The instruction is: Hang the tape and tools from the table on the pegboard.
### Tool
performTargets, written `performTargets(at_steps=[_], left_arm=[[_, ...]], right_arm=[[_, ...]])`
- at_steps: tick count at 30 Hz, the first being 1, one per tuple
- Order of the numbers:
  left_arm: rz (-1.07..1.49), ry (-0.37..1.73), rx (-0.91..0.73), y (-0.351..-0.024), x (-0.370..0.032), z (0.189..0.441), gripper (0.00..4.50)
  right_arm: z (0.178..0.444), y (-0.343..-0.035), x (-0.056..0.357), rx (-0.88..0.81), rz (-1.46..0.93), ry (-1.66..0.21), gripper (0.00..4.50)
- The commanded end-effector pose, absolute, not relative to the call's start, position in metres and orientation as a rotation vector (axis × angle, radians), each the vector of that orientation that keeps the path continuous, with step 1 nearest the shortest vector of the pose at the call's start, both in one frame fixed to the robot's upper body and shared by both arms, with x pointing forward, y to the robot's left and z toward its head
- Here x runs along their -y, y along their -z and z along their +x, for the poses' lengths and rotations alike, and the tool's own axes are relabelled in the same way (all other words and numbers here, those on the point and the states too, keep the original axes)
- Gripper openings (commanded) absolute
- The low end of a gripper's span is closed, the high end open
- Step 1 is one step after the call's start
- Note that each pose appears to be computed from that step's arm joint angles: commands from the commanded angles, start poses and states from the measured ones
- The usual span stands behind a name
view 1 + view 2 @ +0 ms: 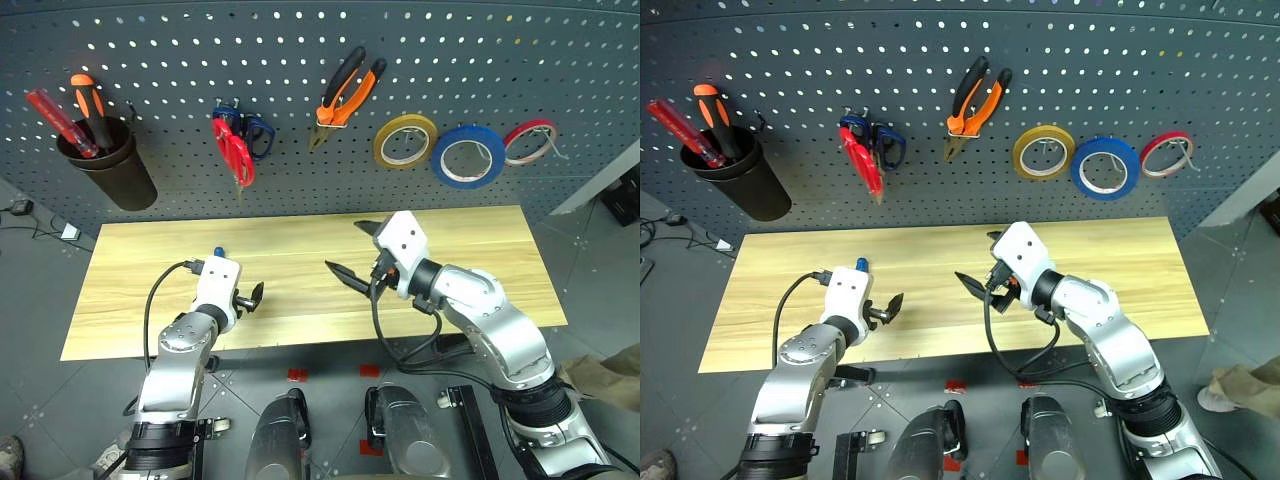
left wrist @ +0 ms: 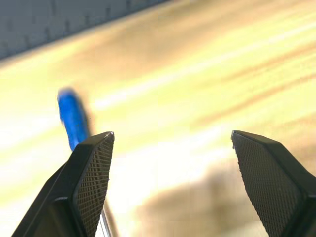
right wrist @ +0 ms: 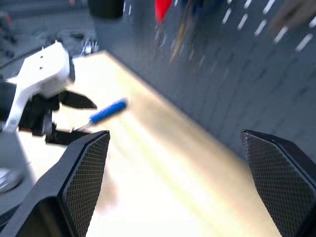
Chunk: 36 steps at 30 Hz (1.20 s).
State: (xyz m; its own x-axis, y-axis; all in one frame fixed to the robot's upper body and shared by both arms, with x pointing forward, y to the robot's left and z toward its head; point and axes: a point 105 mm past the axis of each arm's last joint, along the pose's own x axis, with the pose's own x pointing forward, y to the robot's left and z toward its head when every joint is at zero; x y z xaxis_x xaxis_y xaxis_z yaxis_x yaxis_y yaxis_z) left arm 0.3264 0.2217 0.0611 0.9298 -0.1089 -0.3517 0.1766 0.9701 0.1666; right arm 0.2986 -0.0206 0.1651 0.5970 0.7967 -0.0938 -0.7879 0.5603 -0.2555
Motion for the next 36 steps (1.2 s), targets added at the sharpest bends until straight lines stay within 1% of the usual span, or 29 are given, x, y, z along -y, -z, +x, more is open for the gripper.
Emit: performTargets(at_steps=[1,3,7,13,17,21,22,23,26,28,32,33,34,36], left_arm=[[0.145,0.055,-0.35,-0.072,-0.249,0.334,3.99],[0.122,0.023,-0.361,-0.075,-0.256,0.34,3.99],[0.047,-0.017,-0.42,-0.069,-0.264,0.349,3.99],[-0.057,-0.038,-0.497,-0.059,-0.27,0.356,3.99],[-0.065,-0.049,-0.538,-0.053,-0.277,0.362,3.99],[-0.063,-0.039,-0.548,-0.055,-0.277,0.37,3.99],[-0.058,-0.038,-0.548,-0.055,-0.277,0.371,3.6],[-0.063,-0.04,-0.55,-0.055,-0.277,0.372,3.45],[-0.057,-0.028,-0.557,-0.054,-0.277,0.374,2.46],[-0.053,-0.016,-0.555,-0.055,-0.276,0.375,1.89],[0.008,-0.004,-0.541,-0.059,-0.282,0.373,0.6],[0.017,0.001,-0.541,-0.059,-0.282,0.373,0.42],[0.033,0.02,-0.527,-0.062,-0.283,0.372,0.42],[0.056,0.062,-0.485,-0.072,-0.283,0.367,0.42]], right_arm=[[0.293,-0.18,0.006,0.064,-0.282,-0.948,4.5],[0.296,-0.182,0.003,0.045,-0.278,-0.94,4.5],[0.3,-0.183,-0.002,0.015,-0.268,-0.949,4.5],[0.299,-0.184,-0.007,-0.008,-0.281,-0.98,4.5],[0.296,-0.184,-0.011,-0.019,-0.283,-0.999,4.5],[0.294,-0.184,-0.013,-0.024,-0.288,-1.012,4.5],[0.293,-0.184,-0.013,-0.025,-0.29,-1.013,4.5],[0.293,-0.184,-0.013,-0.026,-0.294,-1.016,4.5],[0.292,-0.185,-0.013,-0.019,-0.305,-1.025,4.5],[0.293,-0.186,-0.013,-0.015,-0.307,-1.027,4.5],[0.293,-0.186,-0.013,-0.005,-0.315,-1.035,4.5],[0.294,-0.185,-0.013,-0.005,-0.315,-1.037,4.5],[0.292,-0.188,-0.014,0.012,-0.316,-1.056,4.5],[0.279,-0.197,-0.017,0.078,-0.305,-1.146,4.5]])
